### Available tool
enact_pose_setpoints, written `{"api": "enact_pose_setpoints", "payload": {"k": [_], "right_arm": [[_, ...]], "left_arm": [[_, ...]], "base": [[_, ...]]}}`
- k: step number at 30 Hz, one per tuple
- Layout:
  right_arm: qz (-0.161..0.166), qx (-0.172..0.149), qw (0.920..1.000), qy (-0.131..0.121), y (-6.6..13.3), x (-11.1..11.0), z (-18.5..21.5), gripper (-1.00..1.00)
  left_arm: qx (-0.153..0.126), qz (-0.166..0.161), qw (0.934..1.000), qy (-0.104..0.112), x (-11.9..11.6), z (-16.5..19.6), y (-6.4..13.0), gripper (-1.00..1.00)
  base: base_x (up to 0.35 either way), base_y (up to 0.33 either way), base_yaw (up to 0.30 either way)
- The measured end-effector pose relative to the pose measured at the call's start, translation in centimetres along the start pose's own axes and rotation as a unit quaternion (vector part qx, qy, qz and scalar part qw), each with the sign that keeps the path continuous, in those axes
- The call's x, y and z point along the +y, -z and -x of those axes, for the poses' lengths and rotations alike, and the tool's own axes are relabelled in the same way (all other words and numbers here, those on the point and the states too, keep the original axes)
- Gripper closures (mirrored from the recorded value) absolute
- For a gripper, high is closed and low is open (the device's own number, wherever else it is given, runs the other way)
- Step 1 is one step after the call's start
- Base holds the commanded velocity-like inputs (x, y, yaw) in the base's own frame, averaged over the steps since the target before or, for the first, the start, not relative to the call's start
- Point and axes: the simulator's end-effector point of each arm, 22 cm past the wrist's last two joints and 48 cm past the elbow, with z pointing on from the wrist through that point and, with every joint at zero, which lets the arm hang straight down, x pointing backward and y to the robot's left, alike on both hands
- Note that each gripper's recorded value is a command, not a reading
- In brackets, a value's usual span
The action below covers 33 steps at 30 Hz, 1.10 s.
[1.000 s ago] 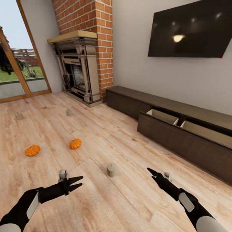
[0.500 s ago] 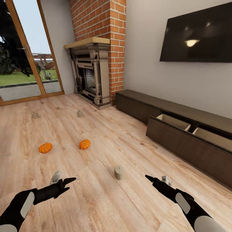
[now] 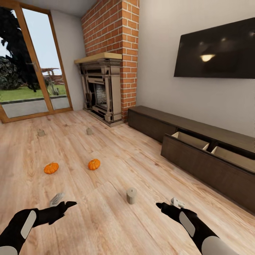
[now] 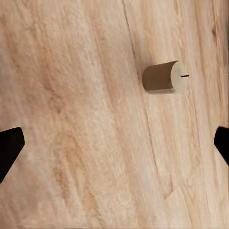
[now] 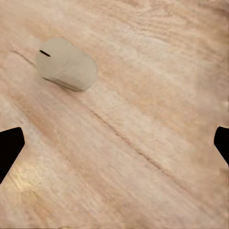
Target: Place each of the two pumpkins and all three candles from the living room inside a cabinet in the living room (use any cabinet), then make sure every cabinet is closed, and position the cauldron so it is next to a table in the living room.
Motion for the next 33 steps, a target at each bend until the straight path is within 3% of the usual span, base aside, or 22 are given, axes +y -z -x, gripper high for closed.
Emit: {"api": "enact_pose_setpoints", "payload": {"k": [3,6,9,16,22,26,29,33], "right_arm": [[-0.091,0.005,0.9953,0.032,0.2,-1.9,-0.8,-1.0],[-0.128,-0.005,0.9891,0.073,0.6,-1.6,-0.7,-1.0],[-0.132,-0.039,0.9849,0.105,0.8,-0.7,0.5,-1.0],[-0.124,-0.076,0.9833,0.108,1.7,0.4,2.0,-1.0],[-0.129,-0.072,0.9834,0.105,1.7,-0.2,1.2,-1.0],[-0.132,-0.072,0.983,0.105,1.6,-0.6,1.0,-1.0],[-0.137,-0.074,0.9823,0.105,1.6,-1.1,0.6,-1.0],[-0.128,-0.068,0.9838,0.105,1.1,0.4,-0.6,-1.0]], "left_arm": [[-0.01,0.064,0.9979,-0.004,2.4,0.7,0.6,-1.0],[-0.023,0.115,0.9931,-0.01,3.8,1.6,1.5,-1.0],[-0.036,0.146,0.9885,-0.014,4.7,2.3,2.2,-1.0],[-0.091,0.158,0.9827,-0.033,4.7,4.8,3.4,-1.0],[-0.107,0.17,0.9791,-0.033,6.5,3.8,2.5,-1.0],[-0.102,0.176,0.9784,-0.038,7.4,1.1,0.5,-1.0],[-0.1,0.177,0.9782,-0.041,7.5,0.7,0.2,-1.0],[-0.1,0.177,0.9781,-0.042,7.5,0.6,0.1,-1.0]], "base": [[0.0,0.0,0.0],[0.0,0.0,0.0],[0.0,0.0,0.0],[0.0,0.0,0.001],[0.0,0.0,0.18],[0.0,0.0,0.269],[0.0,0.041,0.274],[0.001,0.108,0.275]]}}
